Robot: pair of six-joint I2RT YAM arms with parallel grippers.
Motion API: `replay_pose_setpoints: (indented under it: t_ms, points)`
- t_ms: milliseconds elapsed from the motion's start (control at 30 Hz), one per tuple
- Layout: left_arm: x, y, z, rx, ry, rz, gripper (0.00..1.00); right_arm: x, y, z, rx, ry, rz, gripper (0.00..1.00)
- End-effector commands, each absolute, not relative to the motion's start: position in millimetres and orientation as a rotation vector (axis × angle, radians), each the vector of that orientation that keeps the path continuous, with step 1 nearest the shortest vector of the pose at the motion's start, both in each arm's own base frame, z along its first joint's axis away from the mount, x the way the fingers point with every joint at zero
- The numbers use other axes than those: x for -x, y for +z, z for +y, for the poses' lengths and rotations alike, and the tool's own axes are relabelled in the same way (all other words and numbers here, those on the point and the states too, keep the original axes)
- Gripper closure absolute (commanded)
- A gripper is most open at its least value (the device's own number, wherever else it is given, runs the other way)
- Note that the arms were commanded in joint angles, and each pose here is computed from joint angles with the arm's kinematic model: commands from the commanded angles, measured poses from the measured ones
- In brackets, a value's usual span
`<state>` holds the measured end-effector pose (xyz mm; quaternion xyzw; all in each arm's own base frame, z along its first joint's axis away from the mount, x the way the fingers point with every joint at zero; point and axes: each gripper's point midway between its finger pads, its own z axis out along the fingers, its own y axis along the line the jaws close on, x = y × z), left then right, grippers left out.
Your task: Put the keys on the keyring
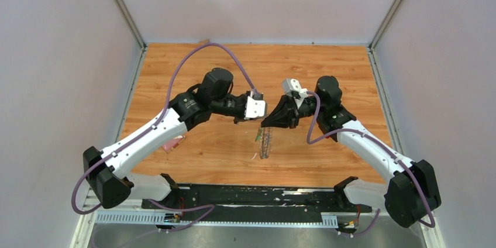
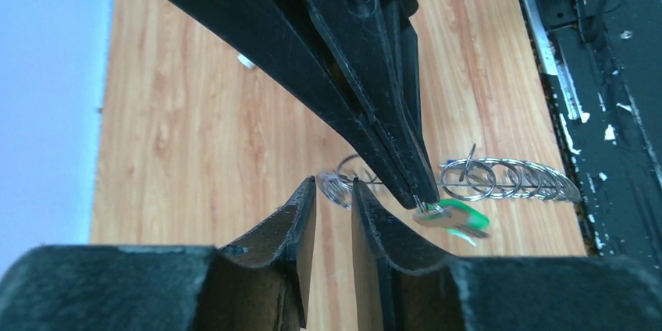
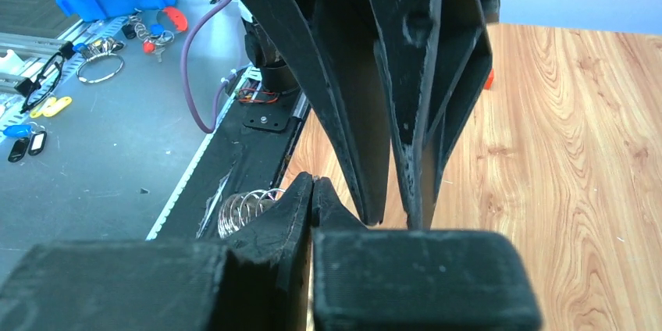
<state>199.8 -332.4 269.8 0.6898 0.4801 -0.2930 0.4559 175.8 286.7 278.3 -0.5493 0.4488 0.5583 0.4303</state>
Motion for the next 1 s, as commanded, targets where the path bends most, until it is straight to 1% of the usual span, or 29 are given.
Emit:
replay_pose_setpoints:
  t_ms: [0,267,367,500,567,667,967]
  points:
    - [-199,309,-327,-1.664,-0.633,1.051,0.68,-179,297,288,1.386,1.342,1.045,1.0]
    - [-194,303,-304,-1.672,-0.547,1.081,0.59,-181,300,285,1.371,1.327,1.05,1.0]
    - [-184,302,-301,-1.684,-0.583,1.072,0.54,-182,301,284,1.369,1.331,1.051,1.0]
    - [-175,294,-306,-1.705,-0.659,1.069,0.52,-181,303,284,1.367,1.338,1.047,1.0]
    - [-174,289,-309,-1.714,-0.688,1.082,0.54,-181,304,283,1.367,1.333,1.037,1.0]
    - [-175,283,-313,-1.703,-0.718,1.116,0.61,-180,306,282,1.357,1.339,1.044,1.0]
    - [-174,271,-321,-1.685,-0.797,1.173,0.71,-181,307,281,1.343,1.332,1.049,1.0]
